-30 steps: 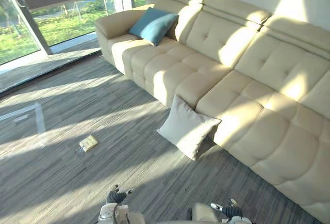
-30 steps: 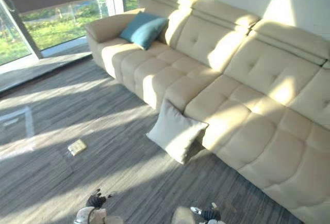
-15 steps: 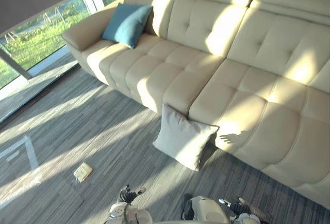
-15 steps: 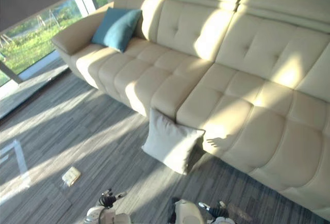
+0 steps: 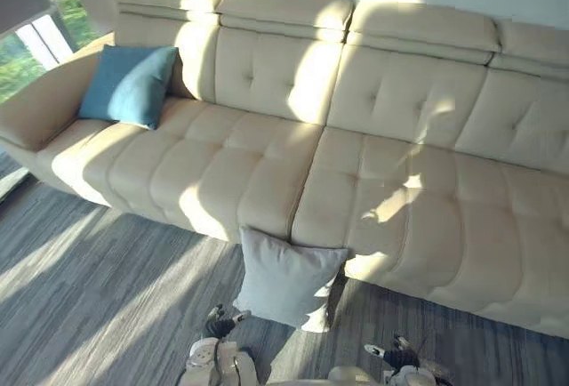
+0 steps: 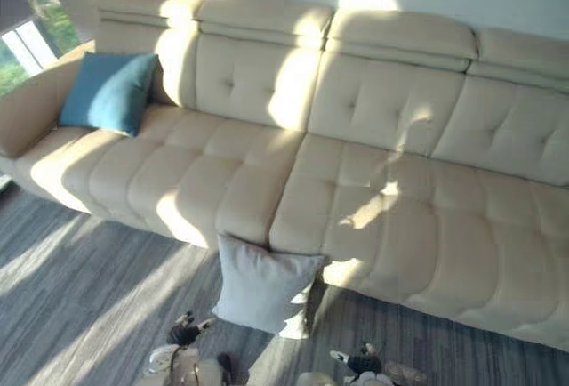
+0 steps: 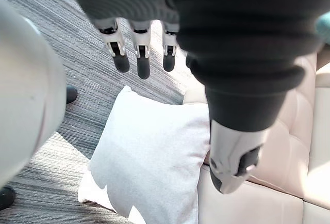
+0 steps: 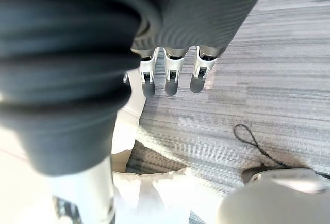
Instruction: Pick up cushions and gather them together orderly.
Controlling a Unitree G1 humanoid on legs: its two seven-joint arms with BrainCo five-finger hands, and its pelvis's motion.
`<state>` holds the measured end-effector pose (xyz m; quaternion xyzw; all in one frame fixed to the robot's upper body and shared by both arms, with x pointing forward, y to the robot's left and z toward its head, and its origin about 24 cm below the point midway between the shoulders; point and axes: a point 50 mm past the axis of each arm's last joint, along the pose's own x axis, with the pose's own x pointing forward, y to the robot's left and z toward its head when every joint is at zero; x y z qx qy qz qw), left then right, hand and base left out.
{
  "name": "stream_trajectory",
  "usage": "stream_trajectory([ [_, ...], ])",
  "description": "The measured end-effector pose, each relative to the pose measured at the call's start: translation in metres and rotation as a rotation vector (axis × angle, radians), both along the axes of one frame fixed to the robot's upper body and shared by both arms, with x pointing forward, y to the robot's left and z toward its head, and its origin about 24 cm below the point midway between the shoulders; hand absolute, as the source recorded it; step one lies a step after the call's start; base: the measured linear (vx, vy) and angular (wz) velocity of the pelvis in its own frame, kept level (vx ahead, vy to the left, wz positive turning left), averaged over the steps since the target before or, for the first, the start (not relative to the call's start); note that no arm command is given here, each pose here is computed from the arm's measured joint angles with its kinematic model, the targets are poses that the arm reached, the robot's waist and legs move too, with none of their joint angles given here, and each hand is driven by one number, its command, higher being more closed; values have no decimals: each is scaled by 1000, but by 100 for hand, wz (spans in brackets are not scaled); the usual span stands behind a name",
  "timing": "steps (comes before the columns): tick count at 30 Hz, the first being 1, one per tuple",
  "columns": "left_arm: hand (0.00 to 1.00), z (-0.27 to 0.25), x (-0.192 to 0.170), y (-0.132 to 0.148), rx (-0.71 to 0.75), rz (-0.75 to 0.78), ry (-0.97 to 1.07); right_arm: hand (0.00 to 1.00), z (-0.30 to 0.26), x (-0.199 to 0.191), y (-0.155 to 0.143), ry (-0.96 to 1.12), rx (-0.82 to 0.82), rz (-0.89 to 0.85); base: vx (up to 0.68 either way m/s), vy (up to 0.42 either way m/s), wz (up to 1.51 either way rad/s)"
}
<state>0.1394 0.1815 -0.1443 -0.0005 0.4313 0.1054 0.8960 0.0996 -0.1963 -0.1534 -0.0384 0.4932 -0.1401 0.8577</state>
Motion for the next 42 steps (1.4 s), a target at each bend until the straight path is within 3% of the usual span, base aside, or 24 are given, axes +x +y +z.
stream_trajectory([
  [11, 0, -6, -6, -7, -9, -32, 47, 0, 6, 29, 3, -60, -1, 45, 12, 51, -58],
  [15, 0, -5, -4, -1, 33, -105, 59, 0, 4, 25, 2, -47, -6, 46, 38, -112, 41],
  [23, 0, -2, 6, -7, 17, -83, 24, 0, 8, 32, -4, -74, -34, 29, 119, -102, 17],
  [31, 0, 60, 99, 4, 18, 91, -338, 0, 57, 113, -11, -381, -59, -38, -130, 11, 9],
  [36, 0, 123, 155, 35, 17, 295, -602, 0, 114, 177, -24, -635, -75, -143, -198, -4, 13],
  [42, 0, 191, 191, 78, 15, 456, -828, 0, 215, 243, -39, -976, -106, -197, -177, -2, 1],
])
